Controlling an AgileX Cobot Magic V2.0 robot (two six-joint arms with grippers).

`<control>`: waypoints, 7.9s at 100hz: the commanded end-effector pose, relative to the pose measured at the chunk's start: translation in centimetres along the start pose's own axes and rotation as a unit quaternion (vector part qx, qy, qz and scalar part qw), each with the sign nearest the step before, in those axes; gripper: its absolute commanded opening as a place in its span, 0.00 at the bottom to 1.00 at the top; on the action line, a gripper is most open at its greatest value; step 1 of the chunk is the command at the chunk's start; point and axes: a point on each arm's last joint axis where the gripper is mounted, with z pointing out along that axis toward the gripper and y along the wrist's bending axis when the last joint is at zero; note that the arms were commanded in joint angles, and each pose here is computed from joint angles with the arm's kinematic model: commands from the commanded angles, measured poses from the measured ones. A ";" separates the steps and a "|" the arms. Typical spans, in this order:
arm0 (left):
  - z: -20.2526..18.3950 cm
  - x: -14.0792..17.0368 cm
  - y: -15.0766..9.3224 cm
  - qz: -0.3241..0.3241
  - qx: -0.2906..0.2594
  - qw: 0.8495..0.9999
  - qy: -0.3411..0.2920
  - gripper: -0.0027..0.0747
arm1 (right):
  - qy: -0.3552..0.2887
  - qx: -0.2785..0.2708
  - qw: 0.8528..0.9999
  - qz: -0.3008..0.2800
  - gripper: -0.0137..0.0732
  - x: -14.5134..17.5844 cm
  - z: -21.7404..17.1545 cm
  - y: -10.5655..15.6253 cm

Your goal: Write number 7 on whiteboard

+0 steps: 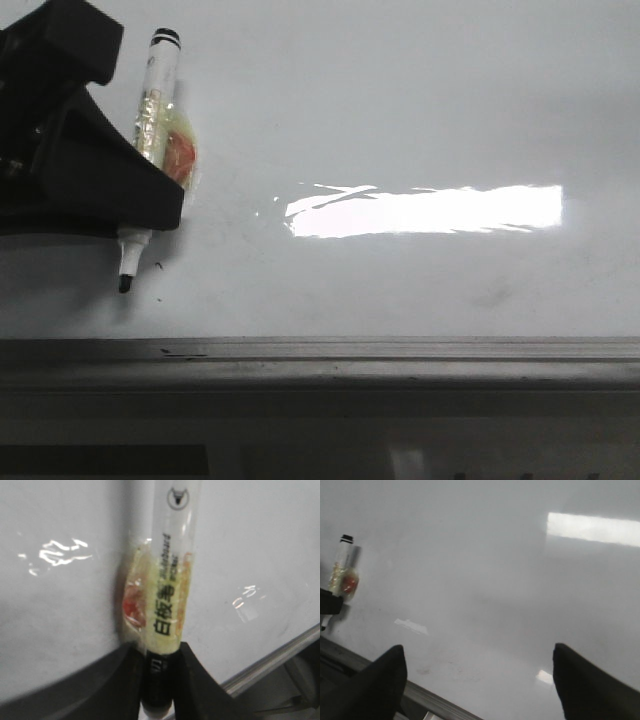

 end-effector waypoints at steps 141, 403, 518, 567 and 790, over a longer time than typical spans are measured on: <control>-6.8 1.7 -8.3 0.432 0.334 0.834 -0.077 0.01 | -0.059 -0.482 0.868 -0.103 0.69 -3.0 10.8 8.5; -12.7 0.6 -4.0 0.242 0.162 0.919 -0.265 0.01 | -0.162 -0.246 0.917 -0.268 0.10 -6.3 10.8 5.6; -12.7 0.7 -4.0 0.243 0.163 0.919 -0.263 0.01 | -0.268 -0.203 0.905 -0.260 0.10 -5.0 10.1 8.3; -12.7 0.7 -4.0 0.243 0.163 0.919 -0.263 0.01 | -0.208 -0.154 0.940 -0.223 0.10 -3.6 16.0 7.7; -12.7 0.7 -4.1 0.244 0.169 0.918 -0.262 0.01 | 0.013 -0.185 0.958 -0.218 0.10 -0.9 13.0 5.9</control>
